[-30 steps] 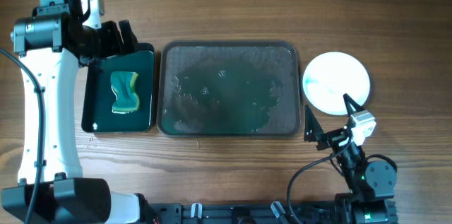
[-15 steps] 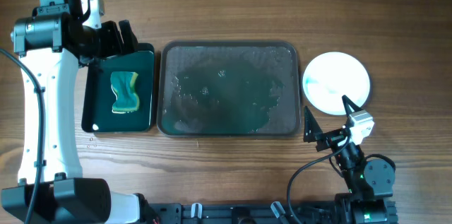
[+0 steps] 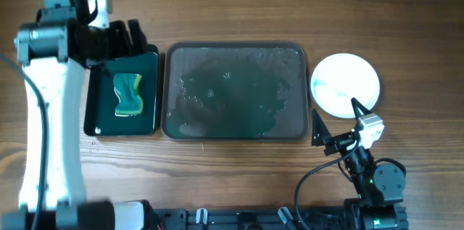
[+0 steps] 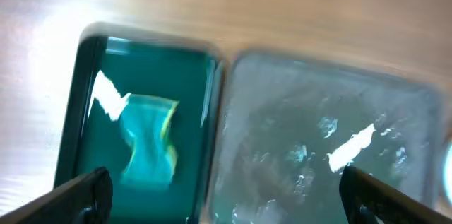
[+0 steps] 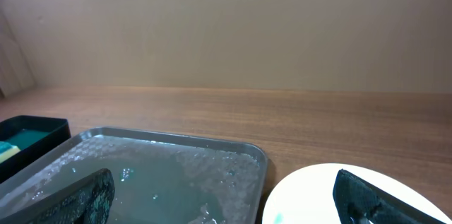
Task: Clean dirty plates on tray and stack at the side
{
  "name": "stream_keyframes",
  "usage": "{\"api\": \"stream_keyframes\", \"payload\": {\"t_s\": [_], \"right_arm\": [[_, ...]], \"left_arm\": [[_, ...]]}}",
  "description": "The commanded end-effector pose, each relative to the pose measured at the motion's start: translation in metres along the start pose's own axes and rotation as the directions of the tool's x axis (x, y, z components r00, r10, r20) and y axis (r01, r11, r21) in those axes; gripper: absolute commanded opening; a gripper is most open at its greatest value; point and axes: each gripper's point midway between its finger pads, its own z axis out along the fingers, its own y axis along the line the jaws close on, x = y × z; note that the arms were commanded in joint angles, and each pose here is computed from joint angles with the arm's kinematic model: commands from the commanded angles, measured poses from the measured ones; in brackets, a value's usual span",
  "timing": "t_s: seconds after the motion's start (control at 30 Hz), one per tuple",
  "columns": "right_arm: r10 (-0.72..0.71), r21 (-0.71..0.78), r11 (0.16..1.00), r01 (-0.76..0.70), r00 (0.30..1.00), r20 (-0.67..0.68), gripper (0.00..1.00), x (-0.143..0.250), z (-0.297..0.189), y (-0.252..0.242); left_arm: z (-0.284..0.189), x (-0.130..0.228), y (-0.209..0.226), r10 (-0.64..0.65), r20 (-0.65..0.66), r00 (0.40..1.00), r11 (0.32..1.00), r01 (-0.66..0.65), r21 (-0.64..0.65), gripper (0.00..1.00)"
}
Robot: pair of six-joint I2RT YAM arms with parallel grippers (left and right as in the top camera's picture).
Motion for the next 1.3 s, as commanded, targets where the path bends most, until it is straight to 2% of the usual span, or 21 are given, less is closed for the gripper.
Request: {"api": "stream_keyframes", "payload": {"t_s": [0.0, 0.1, 0.13, 0.33, 0.5, 0.67, 0.83, 1.13, 1.27], "right_arm": [[-0.020, 0.008, 1.000, 0.020, 1.000, 0.010, 1.00, -0.002, 0.000, -0.001], [-0.020, 0.008, 1.000, 0.020, 1.000, 0.010, 1.00, -0.002, 0.000, -0.001], [-0.020, 0.008, 1.000, 0.020, 1.000, 0.010, 1.00, -0.002, 0.000, -0.001], [-0.020, 0.008, 1.000, 0.020, 1.000, 0.010, 1.00, -0.002, 0.000, -0.001], [-0.020, 0.008, 1.000, 0.020, 1.000, 0.010, 1.00, -0.002, 0.000, -0.001], [-0.020, 0.008, 1.000, 0.020, 1.000, 0.010, 1.00, -0.002, 0.000, -0.001], [-0.020, 0.008, 1.000, 0.020, 1.000, 0.010, 1.00, -0.002, 0.000, -0.001], [-0.020, 0.008, 1.000, 0.020, 1.000, 0.010, 1.00, -0.002, 0.000, -0.001], [-0.020, 0.008, 1.000, 0.020, 1.000, 0.010, 1.00, -0.002, 0.000, -0.001]], "left_arm": [[-0.076, -0.016, -0.039, 0.084, 0.324, 0.942, 0.989, -0.118, 0.085, 1.00], [-0.102, 0.000, -0.048, 0.084, 0.510, 0.856, 0.973, -0.181, 0.142, 1.00], [-0.104, 0.005, -0.046, 0.083, 0.537, 0.840, 0.972, -0.186, 0.142, 1.00], [-0.077, 0.078, -0.028, 0.060, 0.790, 0.610, 0.958, -0.258, 0.126, 1.00], [-0.050, 0.115, -0.018, 0.050, 0.860, 0.508, 0.953, -0.282, 0.110, 1.00], [-0.029, 0.132, -0.004, 0.097, 0.870, 0.484, 0.959, -0.278, 0.048, 1.00], [-0.014, 0.142, 0.004, 0.101, 0.867, 0.489, 0.965, -0.262, 0.036, 1.00], [0.021, 0.160, 0.010, 0.107, 0.817, 0.566, 0.966, -0.254, 0.050, 1.00], [0.021, 0.160, 0.010, 0.101, 0.818, 0.567, 0.967, -0.248, 0.053, 1.00]]}}
